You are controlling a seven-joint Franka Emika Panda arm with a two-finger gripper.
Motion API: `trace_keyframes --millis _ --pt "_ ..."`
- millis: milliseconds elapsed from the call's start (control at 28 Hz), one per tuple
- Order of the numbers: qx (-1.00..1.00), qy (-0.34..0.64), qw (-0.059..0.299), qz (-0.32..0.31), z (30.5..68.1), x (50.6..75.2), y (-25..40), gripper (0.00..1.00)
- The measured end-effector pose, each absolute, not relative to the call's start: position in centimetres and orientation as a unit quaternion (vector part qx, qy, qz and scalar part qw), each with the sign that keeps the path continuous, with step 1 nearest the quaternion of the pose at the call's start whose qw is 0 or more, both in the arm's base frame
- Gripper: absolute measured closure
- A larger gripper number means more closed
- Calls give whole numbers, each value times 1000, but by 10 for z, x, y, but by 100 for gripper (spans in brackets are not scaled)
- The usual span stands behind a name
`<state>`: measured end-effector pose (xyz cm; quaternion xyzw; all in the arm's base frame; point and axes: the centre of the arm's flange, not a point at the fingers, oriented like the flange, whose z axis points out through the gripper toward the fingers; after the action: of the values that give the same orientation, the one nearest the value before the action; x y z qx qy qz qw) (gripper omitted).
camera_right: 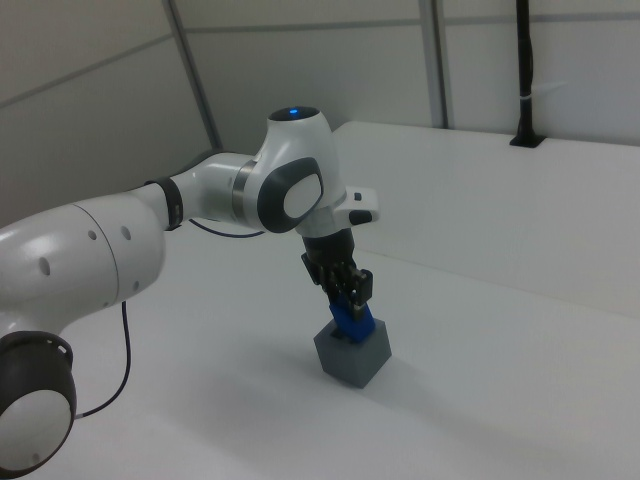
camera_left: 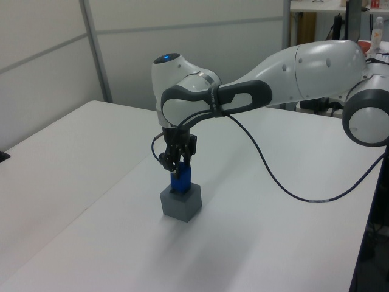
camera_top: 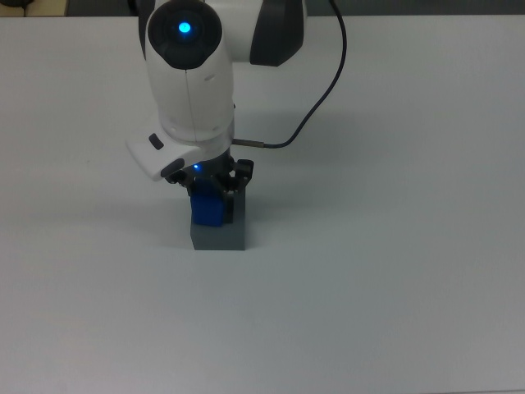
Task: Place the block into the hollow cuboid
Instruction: 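Lower the blue block into the opening and open the gripper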
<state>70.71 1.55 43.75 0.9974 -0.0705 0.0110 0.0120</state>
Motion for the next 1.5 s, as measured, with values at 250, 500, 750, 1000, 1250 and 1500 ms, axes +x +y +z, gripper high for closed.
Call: trace_keyframes --millis 250,500,750,1000,1250,1500 --pt "998 -64 11 12 439 707 25 49" --pt "998 -62 12 9 438 707 27 49" --pt "999 -53 12 4 436 706 27 49" --pt "999 -48 13 3 436 706 28 49" --pt "999 -48 13 3 436 706 28 40" --pt "999 -48 13 3 435 706 28 7"
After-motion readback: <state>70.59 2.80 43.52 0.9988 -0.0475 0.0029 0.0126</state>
